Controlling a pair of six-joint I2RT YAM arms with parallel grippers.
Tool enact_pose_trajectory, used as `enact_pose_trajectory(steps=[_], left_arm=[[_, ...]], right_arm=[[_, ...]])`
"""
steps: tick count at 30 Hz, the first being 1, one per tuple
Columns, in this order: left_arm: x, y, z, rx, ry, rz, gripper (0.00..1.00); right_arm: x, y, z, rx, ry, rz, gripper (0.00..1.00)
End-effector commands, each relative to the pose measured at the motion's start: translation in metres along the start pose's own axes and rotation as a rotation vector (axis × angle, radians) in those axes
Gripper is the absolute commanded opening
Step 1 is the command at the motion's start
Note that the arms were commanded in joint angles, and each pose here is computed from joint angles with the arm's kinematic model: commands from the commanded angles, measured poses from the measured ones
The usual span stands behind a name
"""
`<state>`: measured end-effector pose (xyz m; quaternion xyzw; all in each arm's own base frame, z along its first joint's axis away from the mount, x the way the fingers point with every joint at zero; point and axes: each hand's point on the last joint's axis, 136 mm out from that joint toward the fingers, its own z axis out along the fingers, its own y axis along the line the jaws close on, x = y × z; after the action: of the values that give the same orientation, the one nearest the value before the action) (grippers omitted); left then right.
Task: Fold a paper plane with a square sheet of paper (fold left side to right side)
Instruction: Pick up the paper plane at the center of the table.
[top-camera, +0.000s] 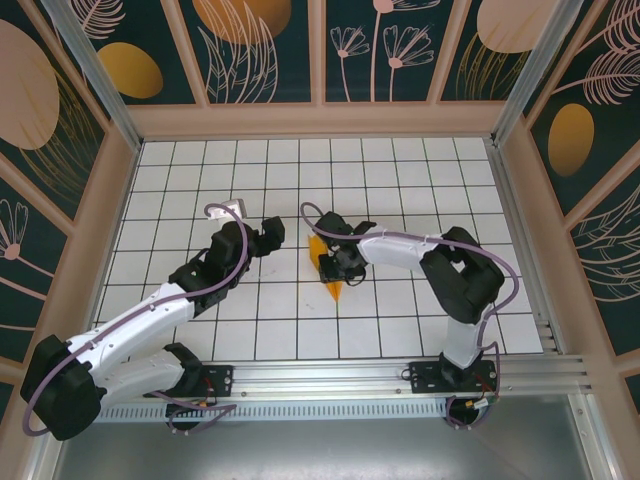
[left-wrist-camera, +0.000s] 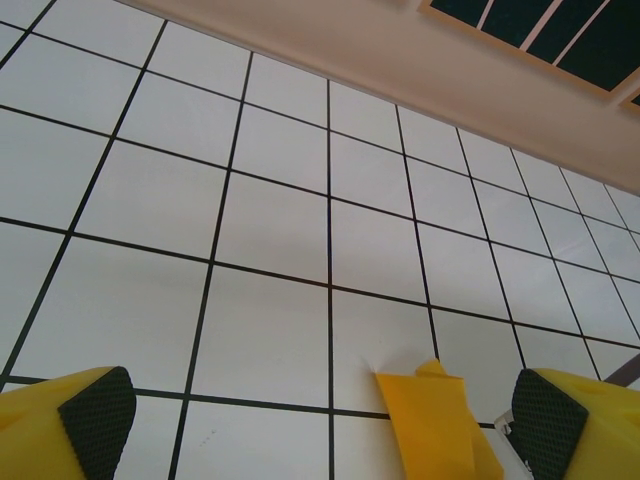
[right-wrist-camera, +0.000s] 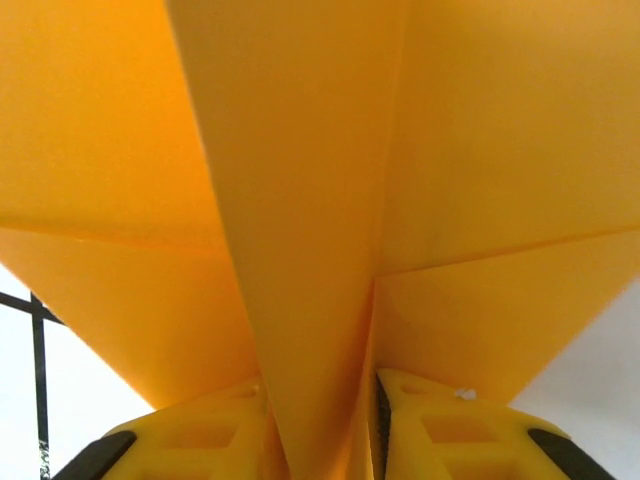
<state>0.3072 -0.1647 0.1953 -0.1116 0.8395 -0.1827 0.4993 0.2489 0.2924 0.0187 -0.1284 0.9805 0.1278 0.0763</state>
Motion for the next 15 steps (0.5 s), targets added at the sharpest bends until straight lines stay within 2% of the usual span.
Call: enact_pose_trajectory(steps=[1,9,15], left_arm=[[-0.002,0.005,-0.001,-0.017,-0.017,0.013,0.99],[0.000,0.007,-0.001,-0.026,-0.013,0.027,0.99],[-0.002,0.011,-0.003,-0.040,-0.021,0.033,0.99]], right_arm=[[-0.009,0.006,0.003,0.019,-0.017,-0.013,0.27],[-0.026,0.006,-0.013,0.034,-0.053,-0.013,0.15],[-0.064,-0.003,-0.029,0.026,-0.073,0.058,0.13]])
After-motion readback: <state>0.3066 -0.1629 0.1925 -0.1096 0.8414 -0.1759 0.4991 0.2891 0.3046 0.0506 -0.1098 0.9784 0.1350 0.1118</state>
